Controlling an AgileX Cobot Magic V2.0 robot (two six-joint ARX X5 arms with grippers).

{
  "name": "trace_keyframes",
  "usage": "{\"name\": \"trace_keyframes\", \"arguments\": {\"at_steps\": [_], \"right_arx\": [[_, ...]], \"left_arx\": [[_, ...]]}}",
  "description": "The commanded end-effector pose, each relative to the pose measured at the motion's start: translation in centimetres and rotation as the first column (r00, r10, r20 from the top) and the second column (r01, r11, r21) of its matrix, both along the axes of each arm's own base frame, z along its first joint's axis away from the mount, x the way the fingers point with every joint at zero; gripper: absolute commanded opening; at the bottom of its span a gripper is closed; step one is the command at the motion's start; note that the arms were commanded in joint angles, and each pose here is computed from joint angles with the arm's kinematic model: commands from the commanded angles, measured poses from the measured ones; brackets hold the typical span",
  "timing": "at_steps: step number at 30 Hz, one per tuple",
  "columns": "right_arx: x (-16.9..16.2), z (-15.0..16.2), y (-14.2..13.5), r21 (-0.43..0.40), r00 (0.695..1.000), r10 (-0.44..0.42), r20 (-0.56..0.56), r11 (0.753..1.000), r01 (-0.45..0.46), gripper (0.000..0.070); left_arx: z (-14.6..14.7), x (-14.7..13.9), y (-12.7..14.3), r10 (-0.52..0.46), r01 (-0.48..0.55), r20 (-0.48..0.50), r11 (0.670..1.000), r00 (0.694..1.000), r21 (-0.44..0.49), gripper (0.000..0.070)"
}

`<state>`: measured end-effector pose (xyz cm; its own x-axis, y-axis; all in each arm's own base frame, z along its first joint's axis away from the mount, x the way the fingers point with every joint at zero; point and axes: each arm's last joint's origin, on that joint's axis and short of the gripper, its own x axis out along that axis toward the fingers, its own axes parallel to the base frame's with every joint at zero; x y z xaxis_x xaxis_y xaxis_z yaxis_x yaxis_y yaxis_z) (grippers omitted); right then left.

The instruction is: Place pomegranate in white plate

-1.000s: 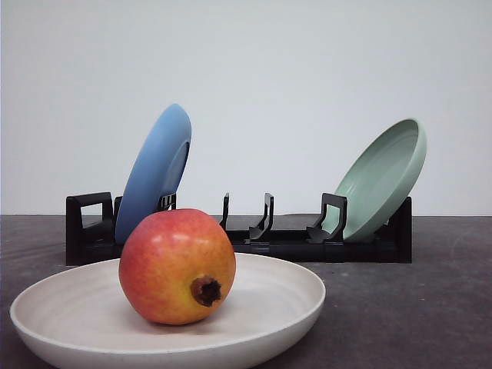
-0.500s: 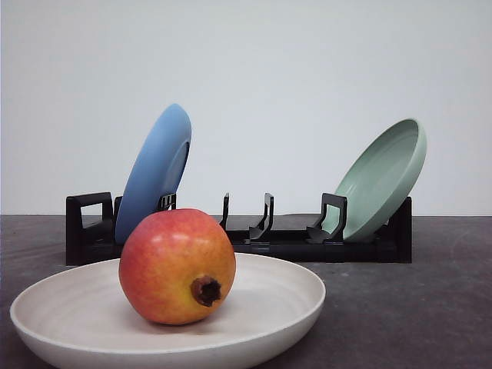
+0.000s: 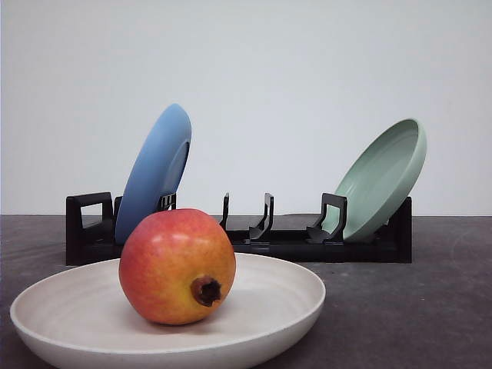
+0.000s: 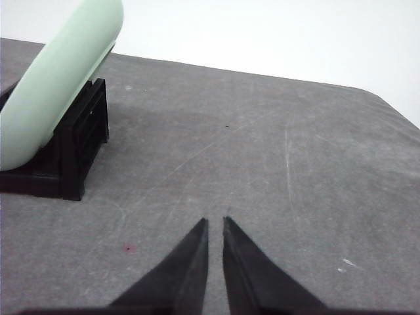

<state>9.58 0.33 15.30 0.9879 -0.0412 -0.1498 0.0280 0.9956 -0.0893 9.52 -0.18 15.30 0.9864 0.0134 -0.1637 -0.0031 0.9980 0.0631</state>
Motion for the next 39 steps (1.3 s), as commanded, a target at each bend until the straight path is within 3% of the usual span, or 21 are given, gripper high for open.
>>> {"name": "trace_keyframes", "arguments": {"at_steps": [1,39], "right_arx": [[0.02,-0.09,0.01,0.011,1.0,0.0,0.002,1.0,0.0,0.0038],[0.02,-0.09,0.01,0.011,1.0,0.0,0.003,1.0,0.0,0.0038]], "left_arx": [[-0.36,0.03,-0.02,-0.006,0.006,-0.013,1.0,1.0,0.004,0.0],[-0.36,0.03,-0.02,-0.006,0.006,-0.013,1.0,1.0,0.004,0.0]]}}
